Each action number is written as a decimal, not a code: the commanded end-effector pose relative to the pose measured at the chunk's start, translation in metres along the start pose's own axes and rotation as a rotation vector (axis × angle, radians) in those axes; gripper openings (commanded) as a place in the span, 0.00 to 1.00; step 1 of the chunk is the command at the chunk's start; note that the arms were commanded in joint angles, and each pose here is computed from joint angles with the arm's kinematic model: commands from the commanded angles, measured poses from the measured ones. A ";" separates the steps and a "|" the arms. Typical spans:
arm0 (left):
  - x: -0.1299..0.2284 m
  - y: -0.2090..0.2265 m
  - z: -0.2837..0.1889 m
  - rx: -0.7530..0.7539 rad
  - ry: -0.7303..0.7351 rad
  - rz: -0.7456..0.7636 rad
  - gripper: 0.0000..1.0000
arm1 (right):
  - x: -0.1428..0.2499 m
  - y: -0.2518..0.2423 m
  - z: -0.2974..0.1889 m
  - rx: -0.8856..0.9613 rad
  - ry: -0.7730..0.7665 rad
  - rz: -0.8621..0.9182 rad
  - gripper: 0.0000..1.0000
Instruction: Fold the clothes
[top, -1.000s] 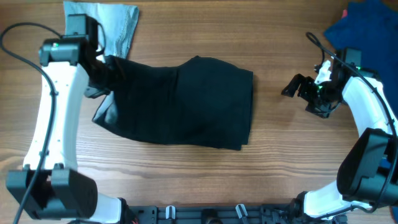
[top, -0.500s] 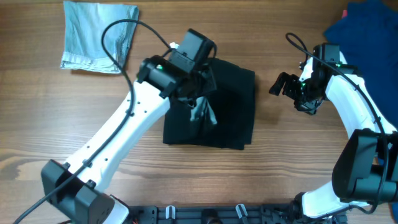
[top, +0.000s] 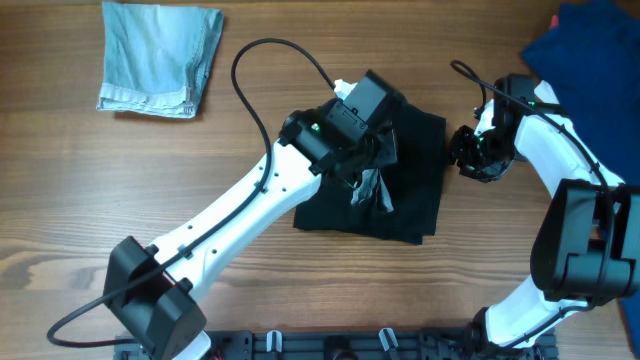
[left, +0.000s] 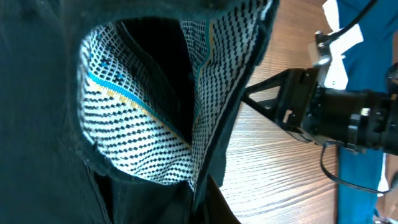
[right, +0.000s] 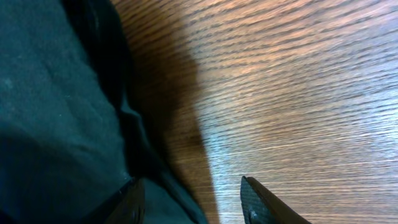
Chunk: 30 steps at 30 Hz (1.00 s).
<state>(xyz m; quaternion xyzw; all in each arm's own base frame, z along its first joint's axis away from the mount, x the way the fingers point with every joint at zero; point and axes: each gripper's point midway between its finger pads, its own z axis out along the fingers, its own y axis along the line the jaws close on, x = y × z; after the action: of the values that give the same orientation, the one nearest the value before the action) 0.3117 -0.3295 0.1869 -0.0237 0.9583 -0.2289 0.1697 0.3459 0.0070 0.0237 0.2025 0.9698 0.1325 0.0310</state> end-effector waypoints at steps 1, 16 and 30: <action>-0.008 0.015 0.000 -0.082 -0.040 -0.007 0.04 | 0.006 -0.012 0.010 0.059 0.027 0.007 0.50; -0.071 0.259 -0.213 -0.570 -0.317 -0.314 0.04 | 0.005 -0.001 0.010 -0.005 0.030 -0.022 0.69; -0.101 0.224 -0.120 -0.413 -0.186 -0.248 0.04 | 0.009 0.011 0.009 -0.072 0.054 -0.021 0.70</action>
<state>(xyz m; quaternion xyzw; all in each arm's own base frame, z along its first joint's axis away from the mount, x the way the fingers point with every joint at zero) 0.3529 -0.0374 0.2290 -0.2330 0.9476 -0.0289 0.2166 0.3483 0.0167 0.0265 0.1942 0.9669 0.1623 0.0318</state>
